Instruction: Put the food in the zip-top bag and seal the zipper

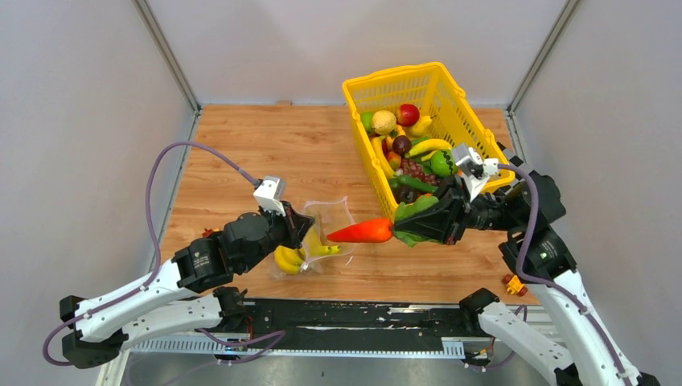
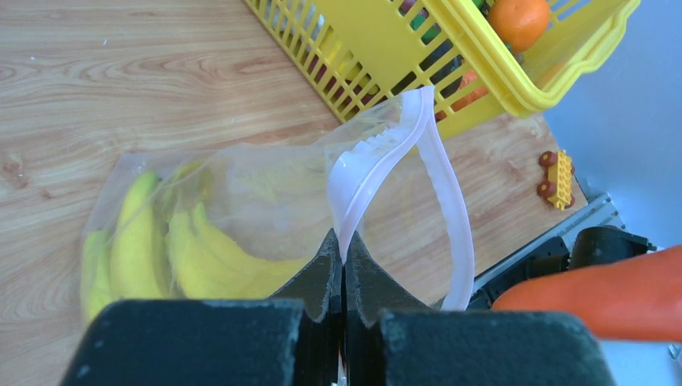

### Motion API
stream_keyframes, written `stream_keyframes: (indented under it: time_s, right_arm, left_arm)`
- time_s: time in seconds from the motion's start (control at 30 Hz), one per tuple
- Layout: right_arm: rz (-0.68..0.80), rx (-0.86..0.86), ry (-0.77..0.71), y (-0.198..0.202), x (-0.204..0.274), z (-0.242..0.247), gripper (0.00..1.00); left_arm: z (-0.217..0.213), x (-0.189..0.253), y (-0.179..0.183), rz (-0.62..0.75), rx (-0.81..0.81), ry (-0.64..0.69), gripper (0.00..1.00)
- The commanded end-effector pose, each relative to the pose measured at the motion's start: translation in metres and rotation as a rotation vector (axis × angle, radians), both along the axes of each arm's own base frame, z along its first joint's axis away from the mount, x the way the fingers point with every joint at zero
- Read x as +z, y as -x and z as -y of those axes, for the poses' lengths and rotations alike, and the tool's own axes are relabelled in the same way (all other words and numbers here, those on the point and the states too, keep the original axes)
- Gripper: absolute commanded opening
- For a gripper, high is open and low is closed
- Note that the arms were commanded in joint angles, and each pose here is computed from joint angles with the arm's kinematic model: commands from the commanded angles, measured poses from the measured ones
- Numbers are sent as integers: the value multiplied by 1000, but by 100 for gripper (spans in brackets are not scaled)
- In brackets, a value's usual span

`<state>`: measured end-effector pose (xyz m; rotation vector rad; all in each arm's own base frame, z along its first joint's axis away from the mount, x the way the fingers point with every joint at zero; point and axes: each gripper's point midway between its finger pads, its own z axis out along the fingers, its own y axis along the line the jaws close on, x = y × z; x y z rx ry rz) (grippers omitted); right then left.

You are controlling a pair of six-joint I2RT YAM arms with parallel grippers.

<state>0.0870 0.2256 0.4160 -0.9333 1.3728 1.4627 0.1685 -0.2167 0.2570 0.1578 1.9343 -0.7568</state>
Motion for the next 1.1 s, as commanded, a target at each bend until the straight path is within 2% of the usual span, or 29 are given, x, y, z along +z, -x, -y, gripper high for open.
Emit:
stream_keyframes:
  time_s: [0.0, 0.07, 0.17, 0.33, 0.43, 0.6, 0.83, 0.93, 1.07]
  right_arm:
    - [14, -24, 31, -16, -11, -17, 0]
    - [-9, -62, 57, -29, -20, -27, 0]
    - [-34, -216, 112, -60, -36, -35, 0]
    - [-6, -210, 197, -71, -61, -62, 0]
    - [60, -275, 260, -80, -75, -78, 0]
    - [165, -272, 304, -81, -91, -106, 0]
    - [257, -380, 352, -103, -102, -117, 1]
    - [286, -354, 329, -102, -107, -125, 6]
    - [259, -231, 414, -91, -127, -140, 25]
  left_arm:
    - [3, 15, -4, 29, 11, 49, 0]
    - [2, 15, -3, 29, 9, 49, 0]
    - [3, 14, -2, 27, 2, 44, 0]
    - [4, 14, 0, 23, -13, 46, 0]
    - [5, 17, 1, 26, -17, 55, 0]
    - [3, 25, 2, 37, -27, 65, 0]
    - [0, 31, 4, 43, -29, 76, 0]
    - [-3, 33, 5, 49, -22, 90, 0]
    - [-6, 34, 4, 54, -13, 93, 0]
